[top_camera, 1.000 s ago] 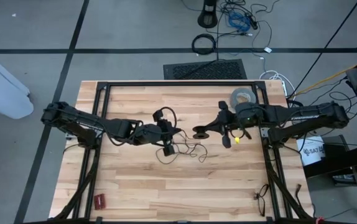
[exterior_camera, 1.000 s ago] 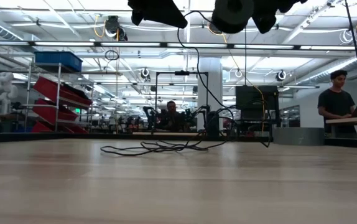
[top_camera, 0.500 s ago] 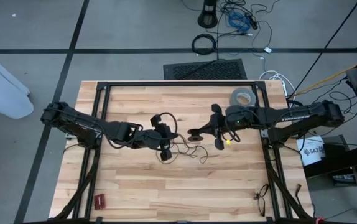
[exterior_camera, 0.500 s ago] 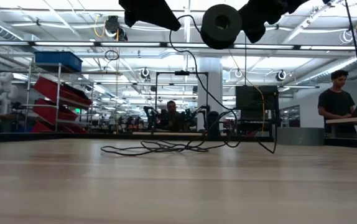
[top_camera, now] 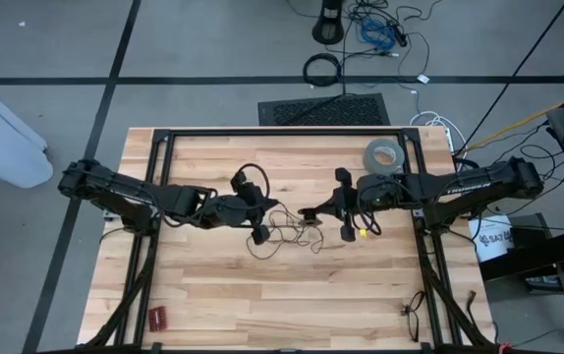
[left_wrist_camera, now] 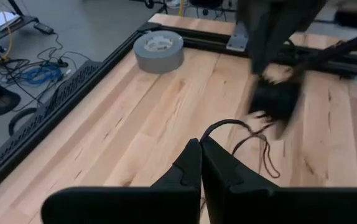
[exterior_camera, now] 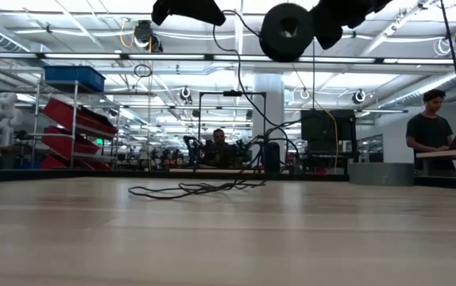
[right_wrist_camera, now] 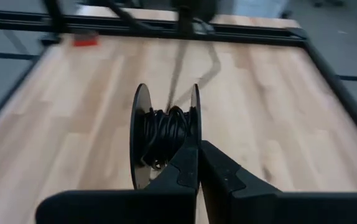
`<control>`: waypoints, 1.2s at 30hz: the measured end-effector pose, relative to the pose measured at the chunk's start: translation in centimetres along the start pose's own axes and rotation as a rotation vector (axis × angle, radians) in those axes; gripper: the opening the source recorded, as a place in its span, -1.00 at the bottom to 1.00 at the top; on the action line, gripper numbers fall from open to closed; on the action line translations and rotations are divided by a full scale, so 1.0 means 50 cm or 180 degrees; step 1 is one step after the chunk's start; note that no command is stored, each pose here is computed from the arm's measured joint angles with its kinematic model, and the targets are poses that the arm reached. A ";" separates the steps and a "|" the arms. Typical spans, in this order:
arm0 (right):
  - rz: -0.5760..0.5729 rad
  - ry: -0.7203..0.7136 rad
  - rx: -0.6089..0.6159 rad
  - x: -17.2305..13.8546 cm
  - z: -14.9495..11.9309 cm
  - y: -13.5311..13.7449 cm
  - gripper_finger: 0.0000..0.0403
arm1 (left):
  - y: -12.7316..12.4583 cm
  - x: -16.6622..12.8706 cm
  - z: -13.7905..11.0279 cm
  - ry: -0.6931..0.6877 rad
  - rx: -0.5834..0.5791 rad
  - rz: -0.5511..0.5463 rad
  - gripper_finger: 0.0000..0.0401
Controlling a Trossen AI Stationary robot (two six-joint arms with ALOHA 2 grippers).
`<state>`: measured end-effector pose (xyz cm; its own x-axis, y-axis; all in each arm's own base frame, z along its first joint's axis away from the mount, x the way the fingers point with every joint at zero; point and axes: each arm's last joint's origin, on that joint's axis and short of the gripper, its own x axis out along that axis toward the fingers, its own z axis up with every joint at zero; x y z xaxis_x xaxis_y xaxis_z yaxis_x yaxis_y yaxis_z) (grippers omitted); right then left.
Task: Coil cords
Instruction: Coil the black wire onto the spool
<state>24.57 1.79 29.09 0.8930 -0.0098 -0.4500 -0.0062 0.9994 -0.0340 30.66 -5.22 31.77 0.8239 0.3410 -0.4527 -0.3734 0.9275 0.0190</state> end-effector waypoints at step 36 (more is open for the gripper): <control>-0.1764 -0.0239 -0.0053 0.080 -0.006 0.032 -1.00 | -0.047 0.096 0.031 -0.0883 -0.0799 -0.0306 -0.99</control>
<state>28.01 3.34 26.98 0.7943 -0.5306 -0.2958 0.4668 0.8448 -0.2618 36.16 -5.52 30.94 0.9315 0.3146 -0.1826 -0.3532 0.9026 -0.2463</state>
